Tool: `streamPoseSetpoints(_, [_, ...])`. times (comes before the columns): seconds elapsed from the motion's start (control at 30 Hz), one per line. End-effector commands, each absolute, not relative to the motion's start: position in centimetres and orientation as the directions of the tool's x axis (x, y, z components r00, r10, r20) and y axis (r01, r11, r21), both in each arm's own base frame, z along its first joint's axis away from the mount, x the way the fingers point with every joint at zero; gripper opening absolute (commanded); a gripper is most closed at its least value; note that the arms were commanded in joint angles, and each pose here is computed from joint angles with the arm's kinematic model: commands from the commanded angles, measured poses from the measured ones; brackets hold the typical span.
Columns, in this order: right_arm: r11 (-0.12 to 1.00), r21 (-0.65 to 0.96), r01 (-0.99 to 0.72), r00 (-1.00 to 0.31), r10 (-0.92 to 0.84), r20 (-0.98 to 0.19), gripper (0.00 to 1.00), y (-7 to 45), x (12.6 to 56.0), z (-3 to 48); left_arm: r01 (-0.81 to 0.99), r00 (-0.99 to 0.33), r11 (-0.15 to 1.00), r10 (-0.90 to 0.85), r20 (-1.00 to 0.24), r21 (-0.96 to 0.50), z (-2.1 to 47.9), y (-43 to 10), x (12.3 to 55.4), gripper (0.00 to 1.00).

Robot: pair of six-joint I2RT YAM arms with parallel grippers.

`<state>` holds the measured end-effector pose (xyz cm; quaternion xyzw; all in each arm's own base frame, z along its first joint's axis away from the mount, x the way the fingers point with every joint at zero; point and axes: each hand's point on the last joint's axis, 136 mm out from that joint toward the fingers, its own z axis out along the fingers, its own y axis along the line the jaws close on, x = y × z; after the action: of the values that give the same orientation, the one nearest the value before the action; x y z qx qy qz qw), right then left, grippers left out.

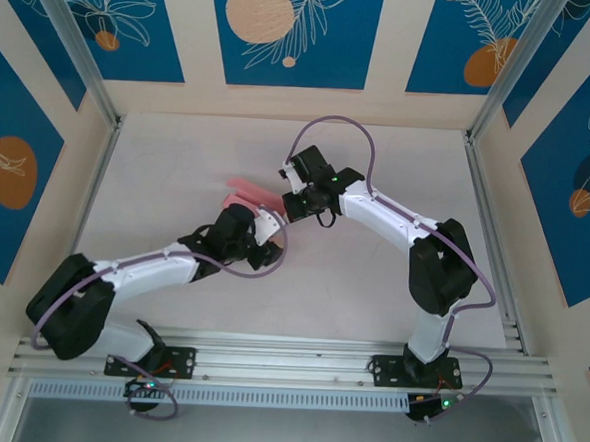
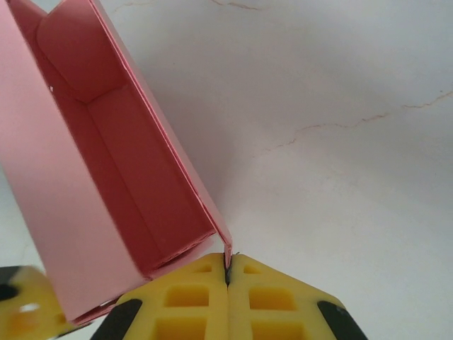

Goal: Fold the paper box

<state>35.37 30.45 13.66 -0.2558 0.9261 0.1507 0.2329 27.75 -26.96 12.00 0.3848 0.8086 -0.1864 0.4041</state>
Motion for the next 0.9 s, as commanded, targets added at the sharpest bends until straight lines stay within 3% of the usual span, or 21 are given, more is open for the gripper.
streamPoseSetpoints(0.0, [0.825, 0.145, -0.546, -0.767, -0.423, -0.482, 0.0, 30.2, 35.2, 13.1, 0.771, -0.363, 0.637, 0.455, -0.813, 0.012, 13.4, -26.0, 27.0, 0.46])
streamPoseSetpoints(0.23, [0.823, 0.147, -0.549, -0.766, -0.426, -0.481, 0.0, 30.3, 35.1, 13.2, 0.675, -0.343, 0.733, 0.415, -0.843, 0.086, 17.5, -22.7, 27.7, 0.46])
streamPoseSetpoints(0.47, [0.817, 0.152, -0.556, -0.763, -0.43, -0.483, 0.0, 30.5, 35.0, 13.4, 0.398, -0.498, 0.914, 0.29, -0.817, 0.081, 19.4, -16.3, 29.3, 0.44])
streamPoseSetpoints(0.57, [0.816, 0.156, -0.557, -0.765, -0.43, -0.479, 0.0, 30.6, 35.0, 13.4, 0.319, -0.579, 0.941, 0.288, -0.763, 0.112, 18.6, -14.0, 28.8, 0.23])
streamPoseSetpoints(0.63, [0.815, 0.163, -0.557, -0.767, -0.429, -0.477, 0.0, 30.7, 35.0, 13.5, 0.338, -0.611, 0.937, 0.292, -0.736, 0.091, 17.9, -14.1, 28.0, 0.15])
streamPoseSetpoints(0.8, [0.811, 0.165, -0.562, -0.767, -0.436, -0.47, 0.0, 31.2, 35.1, 13.9, 0.42, -0.686, 0.908, 0.315, -0.655, -0.003, 14.1, -16.0, 26.5, 0.01])
streamPoseSetpoints(0.87, [0.808, 0.165, -0.565, -0.766, -0.439, -0.47, 0.0, 31.4, 35.1, 14.0, 0.437, -0.704, 0.899, 0.316, -0.636, -0.038, 12.9, -16.7, 26.3, 0.0])
